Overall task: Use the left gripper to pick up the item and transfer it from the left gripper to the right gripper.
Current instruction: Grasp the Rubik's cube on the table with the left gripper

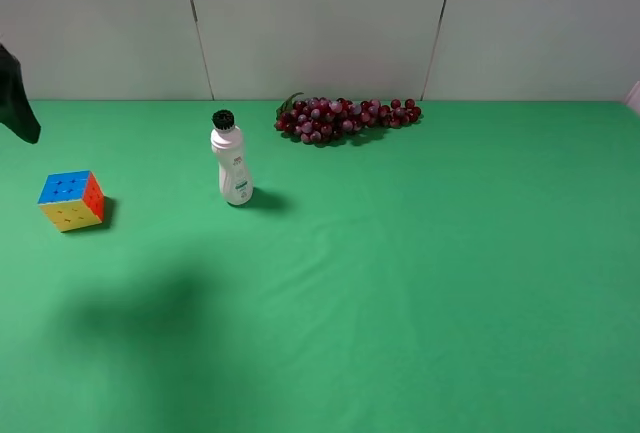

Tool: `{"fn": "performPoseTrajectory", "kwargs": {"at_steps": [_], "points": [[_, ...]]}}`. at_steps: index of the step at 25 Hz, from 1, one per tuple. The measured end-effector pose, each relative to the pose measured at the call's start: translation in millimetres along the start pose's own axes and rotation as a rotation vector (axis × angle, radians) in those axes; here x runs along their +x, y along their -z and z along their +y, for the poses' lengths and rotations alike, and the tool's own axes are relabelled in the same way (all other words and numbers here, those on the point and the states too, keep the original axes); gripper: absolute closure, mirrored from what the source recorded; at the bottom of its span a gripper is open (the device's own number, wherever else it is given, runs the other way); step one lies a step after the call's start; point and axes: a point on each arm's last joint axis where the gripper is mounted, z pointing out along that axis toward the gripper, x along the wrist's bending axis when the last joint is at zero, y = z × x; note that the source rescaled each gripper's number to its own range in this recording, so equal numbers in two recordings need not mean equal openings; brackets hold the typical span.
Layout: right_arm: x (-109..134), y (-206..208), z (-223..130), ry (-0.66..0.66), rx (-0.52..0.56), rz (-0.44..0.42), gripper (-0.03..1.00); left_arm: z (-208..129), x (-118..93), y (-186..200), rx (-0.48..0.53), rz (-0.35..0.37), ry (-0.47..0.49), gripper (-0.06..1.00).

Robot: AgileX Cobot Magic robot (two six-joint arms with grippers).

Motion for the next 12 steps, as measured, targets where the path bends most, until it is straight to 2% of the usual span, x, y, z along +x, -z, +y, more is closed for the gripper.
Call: {"fn": "performPoseTrajectory", "kwargs": {"at_steps": [5,12], "points": [[0,0,0,0.0,0.0,0.0,-0.03,15,-1,-26,0.04,0.022,-0.006,-0.05],[0,0,0,0.0,0.0,0.0,-0.03,30,9,-57,0.071,0.039,0.033,-0.05]]}}
